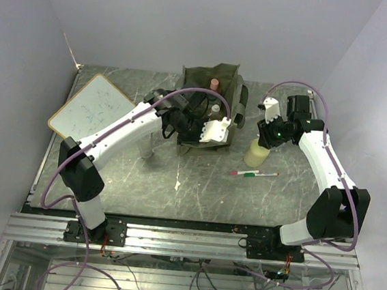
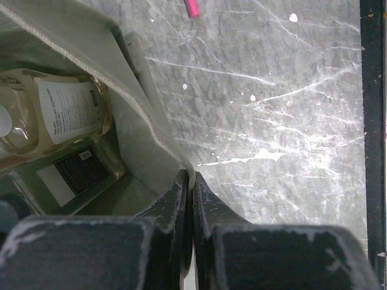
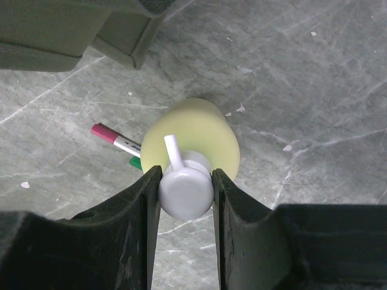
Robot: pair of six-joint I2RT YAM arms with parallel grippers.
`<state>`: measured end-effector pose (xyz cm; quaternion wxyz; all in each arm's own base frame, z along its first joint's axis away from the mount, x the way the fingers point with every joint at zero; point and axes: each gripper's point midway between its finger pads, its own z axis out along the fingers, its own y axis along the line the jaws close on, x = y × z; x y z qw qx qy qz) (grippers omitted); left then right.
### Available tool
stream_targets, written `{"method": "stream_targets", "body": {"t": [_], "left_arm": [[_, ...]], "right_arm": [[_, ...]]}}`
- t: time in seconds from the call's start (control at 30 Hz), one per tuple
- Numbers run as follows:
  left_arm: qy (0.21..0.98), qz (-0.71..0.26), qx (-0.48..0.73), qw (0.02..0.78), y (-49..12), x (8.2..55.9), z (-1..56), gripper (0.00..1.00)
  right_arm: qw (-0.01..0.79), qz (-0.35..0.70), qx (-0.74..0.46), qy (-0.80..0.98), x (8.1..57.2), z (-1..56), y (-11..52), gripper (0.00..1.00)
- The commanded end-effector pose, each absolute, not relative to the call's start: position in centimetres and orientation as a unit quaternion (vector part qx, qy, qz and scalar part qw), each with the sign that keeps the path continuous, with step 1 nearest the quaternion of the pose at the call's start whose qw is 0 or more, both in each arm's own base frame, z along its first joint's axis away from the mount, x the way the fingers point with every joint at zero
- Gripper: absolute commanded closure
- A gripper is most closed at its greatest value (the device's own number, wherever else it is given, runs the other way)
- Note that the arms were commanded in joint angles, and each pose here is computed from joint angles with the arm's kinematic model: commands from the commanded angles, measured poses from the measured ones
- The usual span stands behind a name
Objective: Place the personal care products into the canvas bag
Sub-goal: Pick up the care product from the center of the board.
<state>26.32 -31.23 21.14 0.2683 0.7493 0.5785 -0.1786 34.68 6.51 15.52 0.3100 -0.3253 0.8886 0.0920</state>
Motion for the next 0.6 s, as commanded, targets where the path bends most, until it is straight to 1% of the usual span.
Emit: {"method": "stream_targets", "body": {"t": [0.0,0.57], "left_arm": [[0.58,-0.174,0.756,0.248,-30.1,25.1,21.0,0.89],[0.578,-0.173,0.752,0.264,-30.2,25.1,22.0,0.93]], "right_arm": [[0.376,0.082,-0.339,0.859,36.4,18.8,6.9,1.0],[0.392,0.08,-0.334,0.854,37.0,20.7,7.0,1.0]]}}
